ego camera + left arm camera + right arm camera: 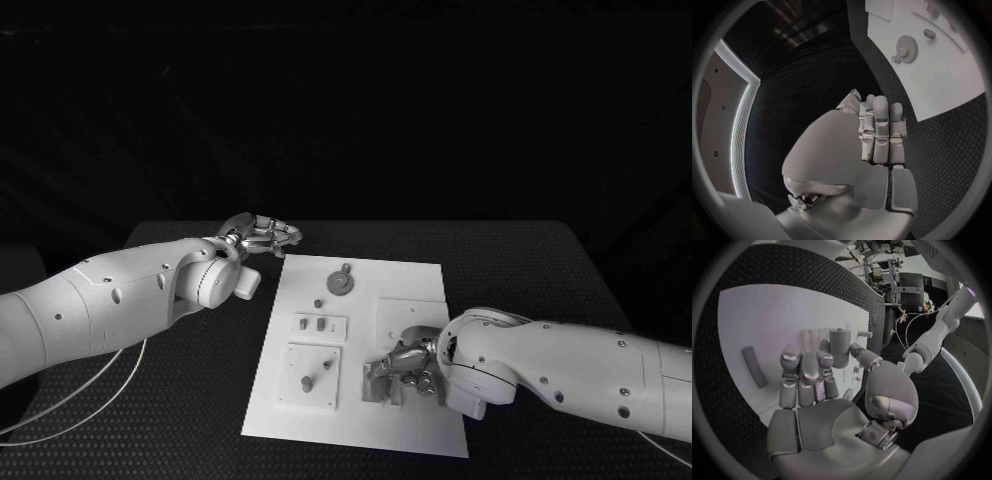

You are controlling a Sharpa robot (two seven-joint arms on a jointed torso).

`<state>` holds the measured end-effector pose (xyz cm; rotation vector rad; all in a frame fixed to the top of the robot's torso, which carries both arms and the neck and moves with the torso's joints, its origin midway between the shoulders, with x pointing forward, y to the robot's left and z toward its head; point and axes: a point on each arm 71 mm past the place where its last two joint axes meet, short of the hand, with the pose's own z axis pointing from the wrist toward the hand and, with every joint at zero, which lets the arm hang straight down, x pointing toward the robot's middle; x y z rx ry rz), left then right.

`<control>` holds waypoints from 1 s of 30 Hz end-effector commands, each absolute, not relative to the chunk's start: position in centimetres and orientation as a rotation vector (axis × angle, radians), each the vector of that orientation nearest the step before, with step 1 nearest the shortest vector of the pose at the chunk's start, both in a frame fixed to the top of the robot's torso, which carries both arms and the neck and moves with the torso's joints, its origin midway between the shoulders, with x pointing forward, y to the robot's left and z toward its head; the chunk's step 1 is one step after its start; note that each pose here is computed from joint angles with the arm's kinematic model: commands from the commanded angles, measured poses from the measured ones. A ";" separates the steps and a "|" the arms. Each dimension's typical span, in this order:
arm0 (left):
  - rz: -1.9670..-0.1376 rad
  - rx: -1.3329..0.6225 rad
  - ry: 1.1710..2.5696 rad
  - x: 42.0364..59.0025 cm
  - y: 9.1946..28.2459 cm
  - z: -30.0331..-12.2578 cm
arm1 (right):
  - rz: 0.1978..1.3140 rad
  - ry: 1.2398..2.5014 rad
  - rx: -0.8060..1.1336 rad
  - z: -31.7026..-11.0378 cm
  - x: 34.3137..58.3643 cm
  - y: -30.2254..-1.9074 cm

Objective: Assemble the parts on the task board

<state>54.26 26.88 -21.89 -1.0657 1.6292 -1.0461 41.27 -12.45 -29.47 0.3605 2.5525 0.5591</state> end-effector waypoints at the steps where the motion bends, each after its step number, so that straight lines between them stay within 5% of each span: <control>1: -1.060 -1.062 1.631 54.2 26.7 -21.8 | 0.559 2.564 0.331 -29.6 41.1 -12.2; 30: -1.067 -1.057 1.635 54.2 26.5 -21.8 | 0.553 2.585 0.284 -30.2 40.7 -11.9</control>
